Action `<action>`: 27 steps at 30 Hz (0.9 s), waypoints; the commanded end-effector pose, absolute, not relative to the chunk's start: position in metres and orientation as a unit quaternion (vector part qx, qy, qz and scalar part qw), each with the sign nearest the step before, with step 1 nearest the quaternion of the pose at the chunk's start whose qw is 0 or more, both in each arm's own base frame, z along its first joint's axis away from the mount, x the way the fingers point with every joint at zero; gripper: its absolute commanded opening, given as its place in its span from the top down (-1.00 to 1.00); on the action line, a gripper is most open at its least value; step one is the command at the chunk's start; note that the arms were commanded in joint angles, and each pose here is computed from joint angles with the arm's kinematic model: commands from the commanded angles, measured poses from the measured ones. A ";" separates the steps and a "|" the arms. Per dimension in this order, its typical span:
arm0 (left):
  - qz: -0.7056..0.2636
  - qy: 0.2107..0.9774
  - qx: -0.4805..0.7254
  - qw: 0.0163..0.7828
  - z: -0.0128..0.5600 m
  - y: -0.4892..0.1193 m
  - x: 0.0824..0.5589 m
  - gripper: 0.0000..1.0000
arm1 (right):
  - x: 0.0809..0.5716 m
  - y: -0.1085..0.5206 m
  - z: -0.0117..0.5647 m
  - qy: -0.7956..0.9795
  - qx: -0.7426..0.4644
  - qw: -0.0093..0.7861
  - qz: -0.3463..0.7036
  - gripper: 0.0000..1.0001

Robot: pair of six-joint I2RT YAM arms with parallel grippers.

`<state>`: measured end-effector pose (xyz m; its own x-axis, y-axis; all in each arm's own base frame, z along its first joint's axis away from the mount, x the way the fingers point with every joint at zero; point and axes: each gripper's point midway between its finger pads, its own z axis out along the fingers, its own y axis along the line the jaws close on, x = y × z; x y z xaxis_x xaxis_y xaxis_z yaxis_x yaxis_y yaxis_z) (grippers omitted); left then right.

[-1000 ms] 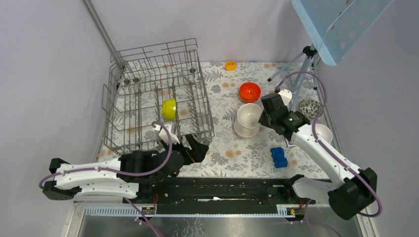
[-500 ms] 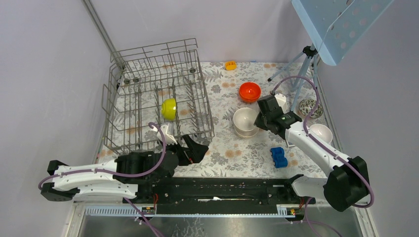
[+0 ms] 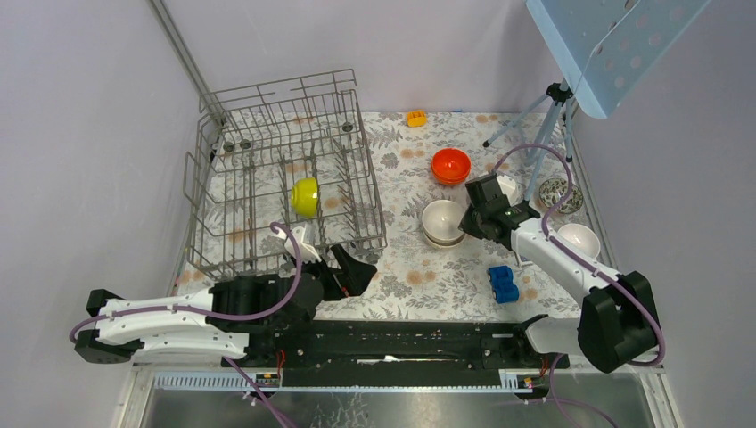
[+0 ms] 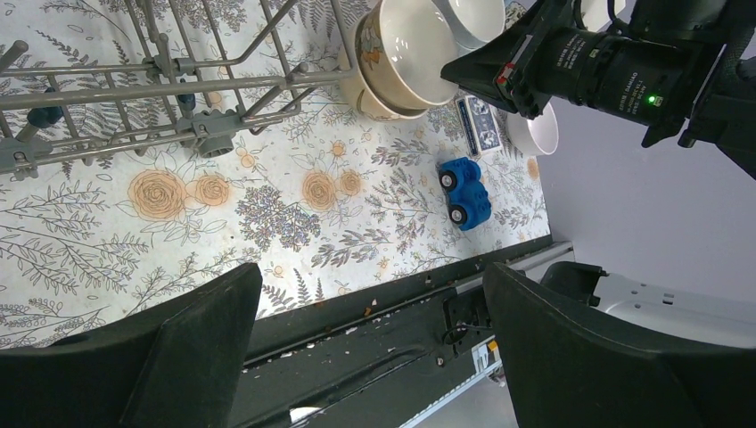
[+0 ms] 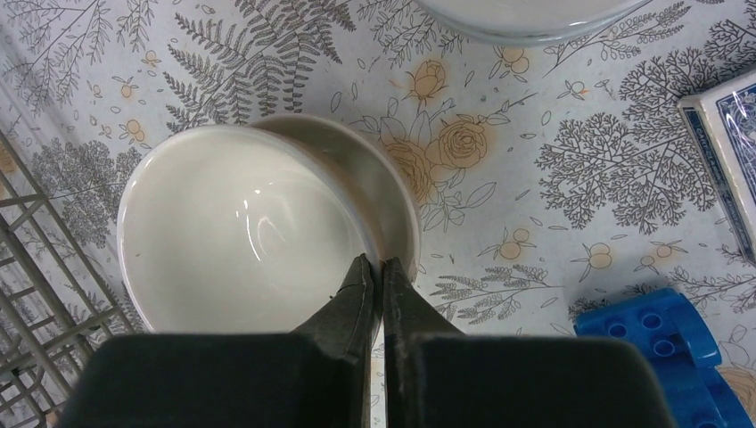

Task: Unload the bowls from the dish rack
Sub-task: Place the bowl with the bowl.

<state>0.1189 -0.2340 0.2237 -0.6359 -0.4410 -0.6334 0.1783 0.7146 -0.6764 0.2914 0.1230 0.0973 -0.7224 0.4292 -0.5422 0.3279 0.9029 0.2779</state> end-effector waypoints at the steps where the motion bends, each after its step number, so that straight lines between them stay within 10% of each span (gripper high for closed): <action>1: -0.384 0.819 -0.089 0.418 0.230 -0.240 0.119 -0.98 | 0.311 0.134 0.112 0.906 0.221 0.340 0.122 1.00; 27: -0.377 0.824 -0.091 0.414 0.221 -0.241 0.119 -0.97 | 0.306 0.130 0.086 0.924 0.201 0.310 0.100 0.92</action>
<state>0.1189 -0.2363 0.2153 -0.6409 -0.4358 -0.6319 0.1649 0.7258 -0.6679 0.2926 0.1211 0.0775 -0.7498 0.4191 -0.5120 0.3362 0.9078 0.2507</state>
